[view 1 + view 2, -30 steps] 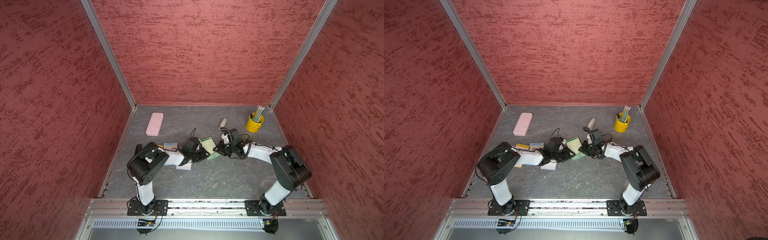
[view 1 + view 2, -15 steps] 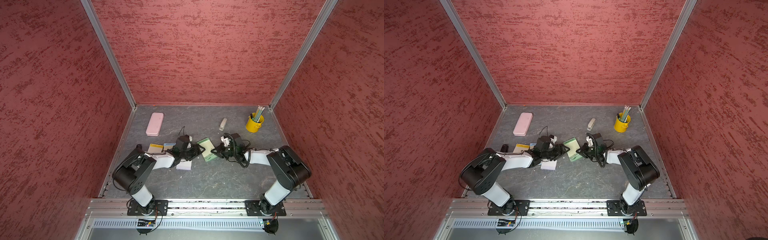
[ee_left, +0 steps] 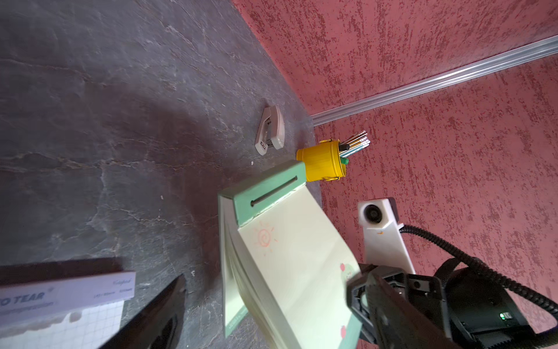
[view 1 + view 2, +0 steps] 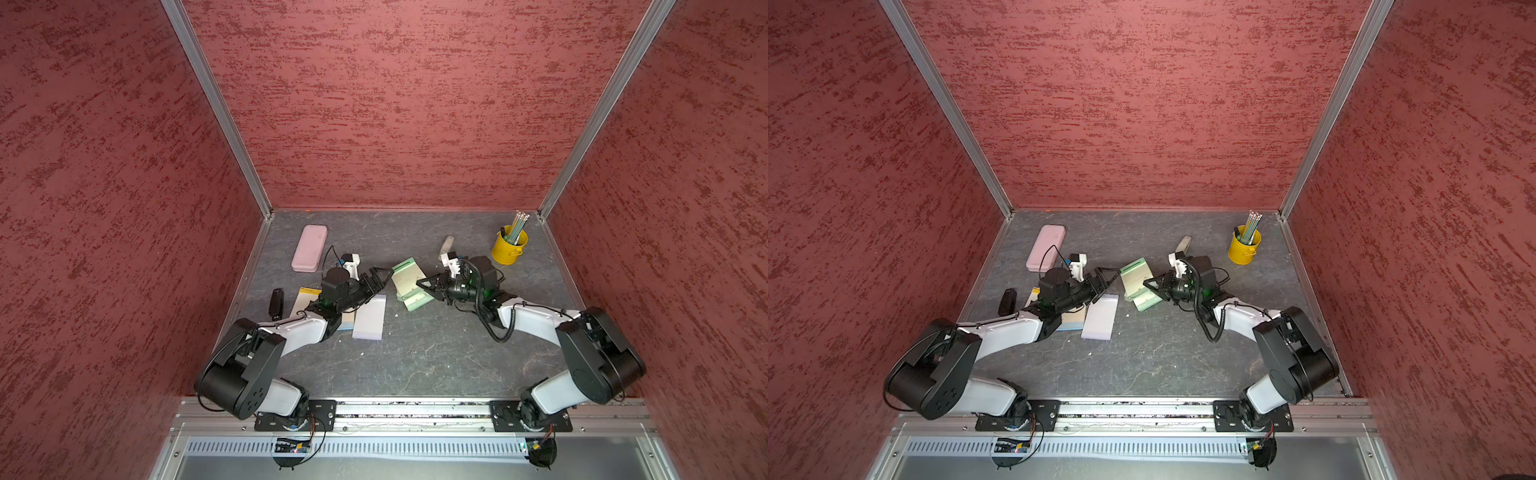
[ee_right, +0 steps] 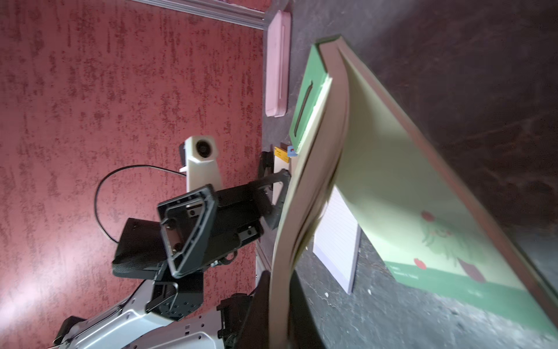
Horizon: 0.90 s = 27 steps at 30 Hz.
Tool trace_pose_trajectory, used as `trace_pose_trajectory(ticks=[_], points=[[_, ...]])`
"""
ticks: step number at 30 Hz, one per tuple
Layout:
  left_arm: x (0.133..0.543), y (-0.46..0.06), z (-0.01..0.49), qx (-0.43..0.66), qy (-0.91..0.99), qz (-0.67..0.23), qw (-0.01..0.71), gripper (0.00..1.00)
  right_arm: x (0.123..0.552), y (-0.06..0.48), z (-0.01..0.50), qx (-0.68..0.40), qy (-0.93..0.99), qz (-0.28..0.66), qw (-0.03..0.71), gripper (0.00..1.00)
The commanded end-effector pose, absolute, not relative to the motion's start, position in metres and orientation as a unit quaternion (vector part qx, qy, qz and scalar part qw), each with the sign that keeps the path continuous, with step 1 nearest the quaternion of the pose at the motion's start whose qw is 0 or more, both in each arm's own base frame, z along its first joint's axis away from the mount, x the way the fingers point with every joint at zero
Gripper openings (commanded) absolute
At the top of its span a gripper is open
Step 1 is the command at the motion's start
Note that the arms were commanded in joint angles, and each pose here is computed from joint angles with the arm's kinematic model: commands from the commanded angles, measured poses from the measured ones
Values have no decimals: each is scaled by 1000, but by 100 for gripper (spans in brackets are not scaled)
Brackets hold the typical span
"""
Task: Tear off pages from different memo pads
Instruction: Pick up the memo pad from the center of the board.
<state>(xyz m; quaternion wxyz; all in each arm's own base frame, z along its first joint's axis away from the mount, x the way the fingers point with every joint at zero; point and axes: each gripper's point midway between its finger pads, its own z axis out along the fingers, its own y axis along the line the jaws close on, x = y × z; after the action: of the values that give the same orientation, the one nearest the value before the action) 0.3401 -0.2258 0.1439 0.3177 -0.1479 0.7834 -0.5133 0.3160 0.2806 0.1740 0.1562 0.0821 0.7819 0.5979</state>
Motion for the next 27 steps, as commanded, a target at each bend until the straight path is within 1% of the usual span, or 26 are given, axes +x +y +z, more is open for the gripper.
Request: trace_pose_trajectory(ticks=[1,7,9,15,18,20,21,22,23,25,27], points=[[342,-232,152,-146,761,-544,323,92,318,285,226,47,747,636,189,0],[342,-259,175,-115,742,-573,327,87,316,287,229,47,746,638,184,0],[342,-264,178,-112,735,-582,330,85,313,286,240,41,739,645,192,0],[353,-260,179,-121,718,-603,326,67,303,287,242,31,742,645,178,0],[355,-263,183,-112,714,-613,321,55,297,285,237,25,754,634,169,0],[354,-265,184,-106,713,-616,318,49,294,284,234,21,759,629,165,0],[354,-266,184,-104,714,-615,316,49,293,284,232,22,761,628,162,0],[354,-265,181,-105,717,-614,314,51,291,283,232,22,761,628,162,0],[353,-265,179,-106,719,-612,312,55,291,283,234,21,760,628,164,0],[352,-262,169,-113,729,-604,303,66,292,283,238,17,760,627,170,0],[348,-259,162,-115,736,-599,295,71,295,281,241,16,763,620,181,0]])
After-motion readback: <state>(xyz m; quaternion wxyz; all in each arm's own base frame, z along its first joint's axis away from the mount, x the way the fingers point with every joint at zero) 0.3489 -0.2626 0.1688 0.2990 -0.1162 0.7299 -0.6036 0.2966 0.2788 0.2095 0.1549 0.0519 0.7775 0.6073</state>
